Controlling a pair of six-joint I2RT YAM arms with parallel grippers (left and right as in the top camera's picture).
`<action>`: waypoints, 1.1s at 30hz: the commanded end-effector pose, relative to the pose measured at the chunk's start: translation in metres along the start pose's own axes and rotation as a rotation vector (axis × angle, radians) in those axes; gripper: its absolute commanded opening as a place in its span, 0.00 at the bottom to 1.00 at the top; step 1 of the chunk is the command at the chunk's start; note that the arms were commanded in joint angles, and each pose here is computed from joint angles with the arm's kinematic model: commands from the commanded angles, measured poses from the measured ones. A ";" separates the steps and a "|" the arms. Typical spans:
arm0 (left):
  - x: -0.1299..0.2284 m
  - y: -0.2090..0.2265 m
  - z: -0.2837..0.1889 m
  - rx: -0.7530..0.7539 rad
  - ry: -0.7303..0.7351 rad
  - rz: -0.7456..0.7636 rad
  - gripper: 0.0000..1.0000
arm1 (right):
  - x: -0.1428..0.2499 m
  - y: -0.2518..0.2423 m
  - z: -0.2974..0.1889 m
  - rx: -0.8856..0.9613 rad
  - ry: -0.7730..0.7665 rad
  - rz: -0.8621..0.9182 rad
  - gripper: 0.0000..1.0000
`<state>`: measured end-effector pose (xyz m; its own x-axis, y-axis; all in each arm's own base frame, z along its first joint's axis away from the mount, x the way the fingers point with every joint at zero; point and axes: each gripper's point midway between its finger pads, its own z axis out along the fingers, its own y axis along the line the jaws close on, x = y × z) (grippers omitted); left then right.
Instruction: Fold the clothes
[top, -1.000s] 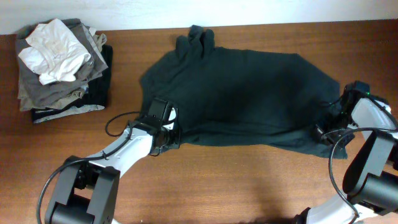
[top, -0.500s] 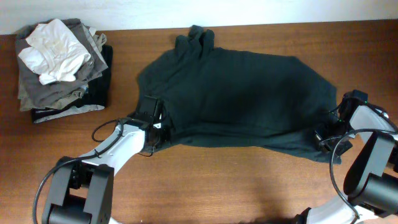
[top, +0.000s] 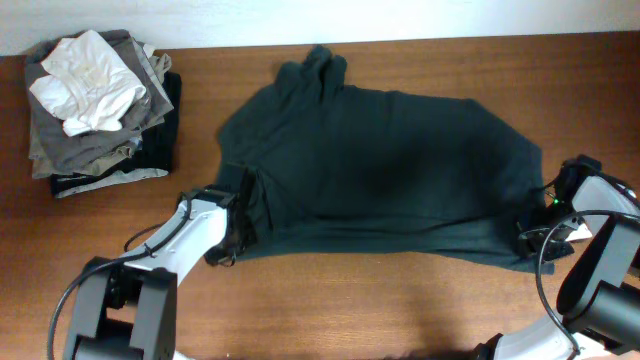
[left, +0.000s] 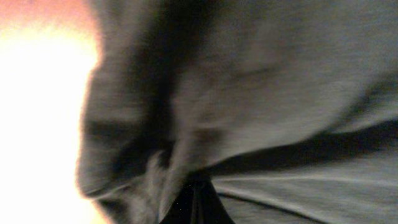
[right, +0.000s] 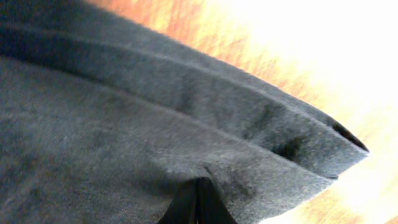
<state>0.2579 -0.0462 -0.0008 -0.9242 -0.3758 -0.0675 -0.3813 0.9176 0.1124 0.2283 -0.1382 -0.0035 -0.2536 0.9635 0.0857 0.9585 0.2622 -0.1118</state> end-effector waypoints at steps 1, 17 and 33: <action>0.004 0.018 -0.030 0.007 -0.058 -0.078 0.01 | -0.015 -0.028 0.005 0.092 -0.035 0.071 0.04; -0.004 -0.043 -0.135 0.539 -0.235 0.020 0.57 | 0.002 0.013 -0.101 -0.238 -0.044 -0.215 0.77; 0.014 -0.122 -0.057 0.612 0.054 0.110 0.72 | 0.046 0.044 -0.104 -0.257 -0.014 -0.448 0.94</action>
<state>0.2888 -0.1625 0.0395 -0.9606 -0.2701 -0.0652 -0.2146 0.8704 -0.4431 0.2691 -0.0889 0.0956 -0.6222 0.7783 0.0843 0.7766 0.6000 0.1921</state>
